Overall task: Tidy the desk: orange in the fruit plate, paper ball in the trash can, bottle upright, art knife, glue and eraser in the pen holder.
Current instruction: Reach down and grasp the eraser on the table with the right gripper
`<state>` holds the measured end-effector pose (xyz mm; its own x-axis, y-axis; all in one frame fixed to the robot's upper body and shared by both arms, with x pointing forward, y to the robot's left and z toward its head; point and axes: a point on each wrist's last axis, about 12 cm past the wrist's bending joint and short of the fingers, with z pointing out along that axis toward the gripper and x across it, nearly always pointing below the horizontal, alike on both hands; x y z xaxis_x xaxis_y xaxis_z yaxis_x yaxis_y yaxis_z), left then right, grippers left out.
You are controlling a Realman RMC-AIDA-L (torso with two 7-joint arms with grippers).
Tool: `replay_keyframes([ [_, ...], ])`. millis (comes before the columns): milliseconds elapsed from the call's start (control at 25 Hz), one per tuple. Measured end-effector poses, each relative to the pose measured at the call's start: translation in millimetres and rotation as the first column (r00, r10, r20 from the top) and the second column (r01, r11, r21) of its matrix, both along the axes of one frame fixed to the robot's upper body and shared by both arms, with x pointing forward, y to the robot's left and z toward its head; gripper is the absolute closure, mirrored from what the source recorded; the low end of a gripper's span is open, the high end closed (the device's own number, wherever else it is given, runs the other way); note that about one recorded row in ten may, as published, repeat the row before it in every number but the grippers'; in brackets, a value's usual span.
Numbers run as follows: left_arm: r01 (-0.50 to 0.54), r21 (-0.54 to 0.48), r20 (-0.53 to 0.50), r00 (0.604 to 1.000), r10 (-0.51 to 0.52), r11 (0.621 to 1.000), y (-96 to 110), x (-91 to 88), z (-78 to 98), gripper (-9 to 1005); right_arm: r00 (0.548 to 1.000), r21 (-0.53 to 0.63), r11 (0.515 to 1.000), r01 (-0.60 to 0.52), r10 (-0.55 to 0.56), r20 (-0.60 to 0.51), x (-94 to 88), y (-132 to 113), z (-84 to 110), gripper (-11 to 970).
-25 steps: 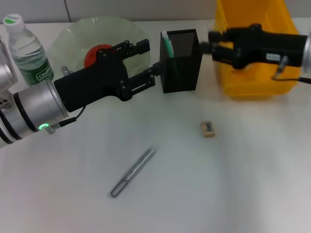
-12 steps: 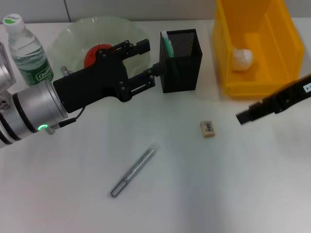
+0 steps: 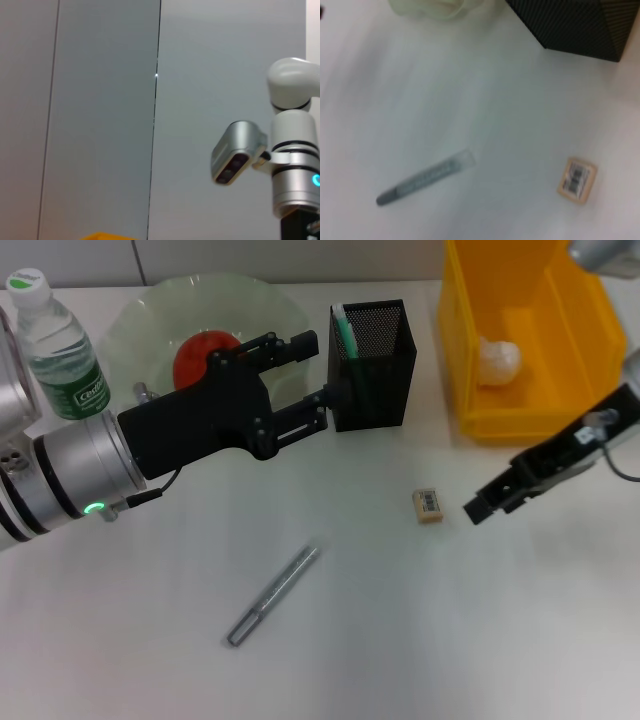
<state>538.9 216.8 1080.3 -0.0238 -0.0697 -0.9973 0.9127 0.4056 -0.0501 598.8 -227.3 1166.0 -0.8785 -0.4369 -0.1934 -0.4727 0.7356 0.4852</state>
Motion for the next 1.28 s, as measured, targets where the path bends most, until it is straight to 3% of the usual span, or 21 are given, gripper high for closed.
replay_keyframes([
  [320,0.015,0.015,0.023,1.0,-0.015,1.0,-6,7.5,5.2,375,0.999,-0.074,0.997,0.029,-0.026,0.042,25.0,26,-13.9,366],
  [520,0.017,0.02,0.037,0.999,-0.018,1.0,-7,9.0,7.0,375,0.997,-0.094,0.995,0.039,-0.032,0.075,31.0,37,-24.4,367],
  [920,0.029,0.037,0.045,0.999,-0.031,0.999,-13,14.3,9.6,375,0.987,-0.174,0.984,-0.036,0.062,0.147,32.3,70,-39.4,368],
  [1280,0.024,0.044,0.047,0.999,-0.026,0.999,-13,15.6,9.7,375,0.988,-0.177,0.983,-0.041,0.066,0.139,31.7,74,-42.0,369],
])
